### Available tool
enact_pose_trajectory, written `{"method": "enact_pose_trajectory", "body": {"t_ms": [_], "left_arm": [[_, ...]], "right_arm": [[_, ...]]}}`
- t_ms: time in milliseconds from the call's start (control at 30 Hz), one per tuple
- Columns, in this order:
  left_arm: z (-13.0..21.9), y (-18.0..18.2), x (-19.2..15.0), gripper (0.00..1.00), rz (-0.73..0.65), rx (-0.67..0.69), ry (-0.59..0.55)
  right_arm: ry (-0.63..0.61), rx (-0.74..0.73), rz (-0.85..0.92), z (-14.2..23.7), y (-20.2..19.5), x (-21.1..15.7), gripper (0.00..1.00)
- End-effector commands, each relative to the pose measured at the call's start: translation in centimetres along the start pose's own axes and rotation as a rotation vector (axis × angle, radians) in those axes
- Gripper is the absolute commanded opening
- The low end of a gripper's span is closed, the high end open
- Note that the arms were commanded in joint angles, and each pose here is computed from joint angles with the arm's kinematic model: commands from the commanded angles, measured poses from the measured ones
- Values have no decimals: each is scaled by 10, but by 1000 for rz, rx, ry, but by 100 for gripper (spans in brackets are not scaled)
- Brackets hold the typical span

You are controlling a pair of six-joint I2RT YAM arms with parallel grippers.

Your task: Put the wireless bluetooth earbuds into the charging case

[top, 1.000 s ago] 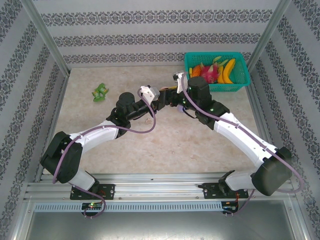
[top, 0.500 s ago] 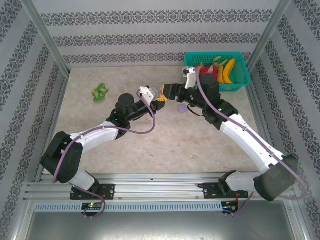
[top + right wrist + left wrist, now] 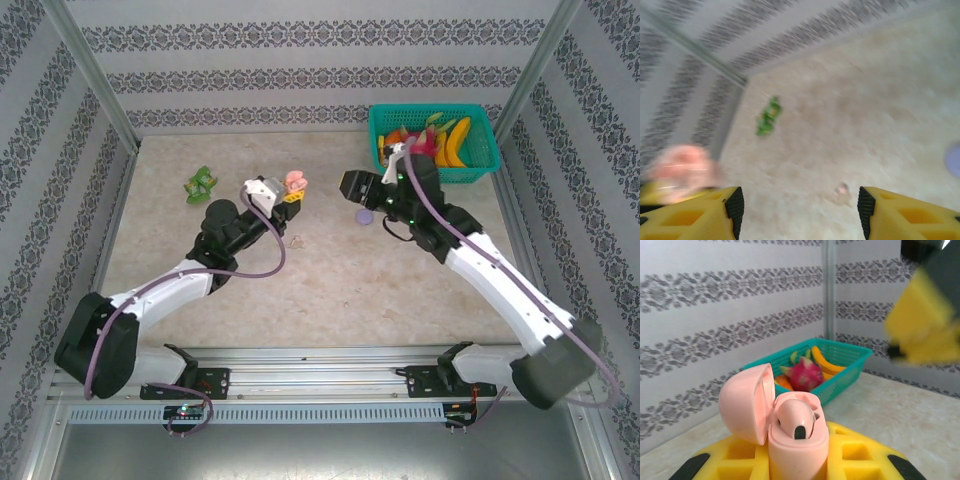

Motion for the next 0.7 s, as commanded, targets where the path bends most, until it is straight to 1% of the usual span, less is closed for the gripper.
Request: {"method": "enact_pose_trajectory", "body": {"t_ms": [0,100,200,367,467,667], "left_arm": [[15,21,16,0,7,90,-76],[25,34,14,0,27,141,-88],[33,44,13,0,40,186,-98],[43,58,13,0,60,247,-110],[49,65,14,0,70,272,-119],[55,74,14,0,87,303,-124]], "right_arm": [[94,-226,-104,-28,-41,-41,63],[148,-347,-141,-55,-54,-66,62],[208,-427,-166,-86,-57,-86,61],[273,-519,-185,-131,-47,-110,60],[296,-571,-177,-149,-41,-120,59],[323,-661,-138,-170,-34,-133,59]]}}
Point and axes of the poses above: each hand's point on the last joint's axis, 136 mm out from that joint toward the fingers, its own z axis back along the fingers, its own y axis along the line the jaws close on, x = y × z, the point moved 1 cm from there along z, back along the fingers, and after that the axes turned 1 degree about z, right-handed, at the moved point
